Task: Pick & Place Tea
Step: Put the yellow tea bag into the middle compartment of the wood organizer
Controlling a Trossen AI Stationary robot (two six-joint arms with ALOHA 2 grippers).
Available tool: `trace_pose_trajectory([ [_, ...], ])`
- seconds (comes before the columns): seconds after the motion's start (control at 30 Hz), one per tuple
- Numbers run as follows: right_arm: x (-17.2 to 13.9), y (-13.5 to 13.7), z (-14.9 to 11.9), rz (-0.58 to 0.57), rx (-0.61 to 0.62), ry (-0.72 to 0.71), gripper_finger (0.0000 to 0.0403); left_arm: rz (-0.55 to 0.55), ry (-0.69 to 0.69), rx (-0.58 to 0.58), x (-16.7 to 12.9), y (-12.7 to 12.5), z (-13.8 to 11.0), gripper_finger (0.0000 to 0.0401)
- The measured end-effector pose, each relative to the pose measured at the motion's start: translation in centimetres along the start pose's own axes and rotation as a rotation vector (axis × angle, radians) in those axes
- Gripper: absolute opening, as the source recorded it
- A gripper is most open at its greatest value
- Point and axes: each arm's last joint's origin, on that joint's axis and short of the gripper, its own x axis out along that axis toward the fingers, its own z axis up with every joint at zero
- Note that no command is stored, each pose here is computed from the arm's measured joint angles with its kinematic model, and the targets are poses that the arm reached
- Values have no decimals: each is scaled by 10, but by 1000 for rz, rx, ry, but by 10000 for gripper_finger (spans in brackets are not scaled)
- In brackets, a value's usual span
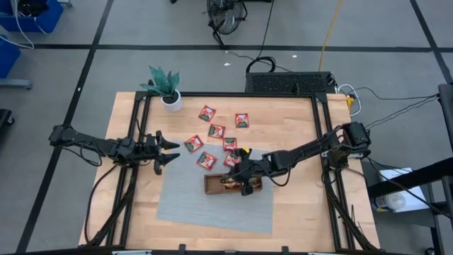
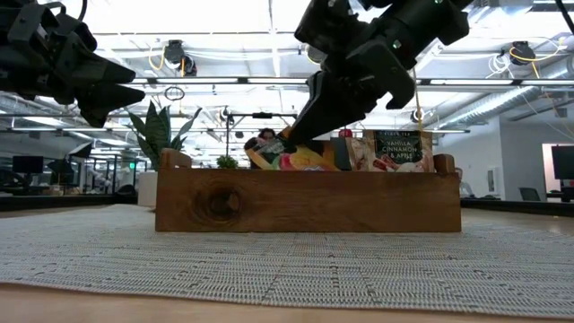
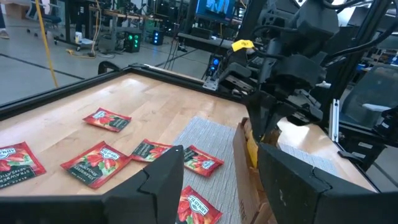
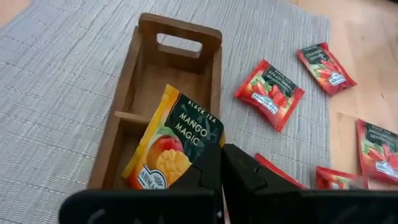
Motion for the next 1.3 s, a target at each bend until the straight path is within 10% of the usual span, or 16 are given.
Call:
trace_pose_trajectory([
  [0.67,-2,6,10,0,-89,-104,141,0,0,0,0,0,0,205],
  [1.3,0,2,5,125,-54,-67,99,0,0,0,0,0,0,205],
])
